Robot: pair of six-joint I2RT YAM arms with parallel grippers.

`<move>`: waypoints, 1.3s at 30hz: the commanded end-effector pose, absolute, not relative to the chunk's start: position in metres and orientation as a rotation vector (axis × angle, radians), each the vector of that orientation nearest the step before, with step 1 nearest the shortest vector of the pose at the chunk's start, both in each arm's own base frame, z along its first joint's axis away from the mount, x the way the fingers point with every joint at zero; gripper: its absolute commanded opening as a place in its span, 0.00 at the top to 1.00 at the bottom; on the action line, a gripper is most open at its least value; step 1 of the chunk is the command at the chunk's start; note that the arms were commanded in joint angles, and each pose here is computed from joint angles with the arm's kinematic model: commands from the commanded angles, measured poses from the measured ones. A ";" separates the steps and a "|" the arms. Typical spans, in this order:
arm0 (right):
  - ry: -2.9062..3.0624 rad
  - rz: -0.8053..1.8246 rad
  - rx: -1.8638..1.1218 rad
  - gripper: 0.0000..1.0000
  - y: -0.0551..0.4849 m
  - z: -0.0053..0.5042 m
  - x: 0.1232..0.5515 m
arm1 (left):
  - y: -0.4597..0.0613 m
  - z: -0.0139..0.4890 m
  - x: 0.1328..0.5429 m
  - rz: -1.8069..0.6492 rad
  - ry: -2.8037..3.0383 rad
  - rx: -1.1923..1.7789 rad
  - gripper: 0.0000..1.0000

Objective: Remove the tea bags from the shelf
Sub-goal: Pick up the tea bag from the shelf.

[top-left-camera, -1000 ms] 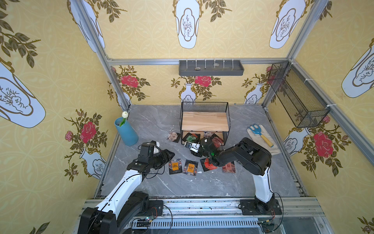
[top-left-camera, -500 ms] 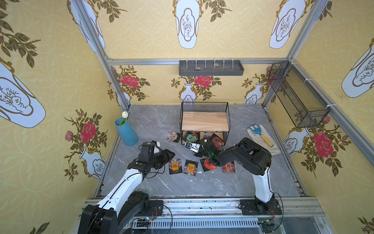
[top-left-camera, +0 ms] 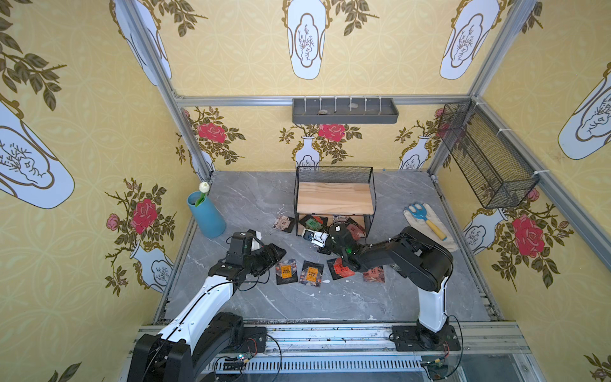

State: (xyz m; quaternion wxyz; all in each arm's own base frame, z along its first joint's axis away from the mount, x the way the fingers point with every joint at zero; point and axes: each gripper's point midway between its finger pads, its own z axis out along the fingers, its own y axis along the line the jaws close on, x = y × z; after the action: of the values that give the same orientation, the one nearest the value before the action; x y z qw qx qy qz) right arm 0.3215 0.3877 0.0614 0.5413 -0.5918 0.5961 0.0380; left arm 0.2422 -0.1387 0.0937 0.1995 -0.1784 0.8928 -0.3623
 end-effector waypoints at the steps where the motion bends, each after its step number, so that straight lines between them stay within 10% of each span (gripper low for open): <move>1: 1.383 0.048 -1.373 0.97 0.384 0.077 0.323 | -0.140 0.098 0.245 -1.029 2.476 -0.490 0.30; 39: 1.163 0.240 -1.479 1.00 0.408 0.140 0.180 | -0.079 0.133 0.220 -0.719 2.368 -0.737 0.19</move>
State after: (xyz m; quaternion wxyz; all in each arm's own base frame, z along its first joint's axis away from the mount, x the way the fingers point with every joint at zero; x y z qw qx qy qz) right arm 0.1891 0.3959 0.1351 0.5763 -0.6365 0.5078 0.0700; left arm 0.2257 -0.0915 0.1392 0.2803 -0.2560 0.8756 -0.2987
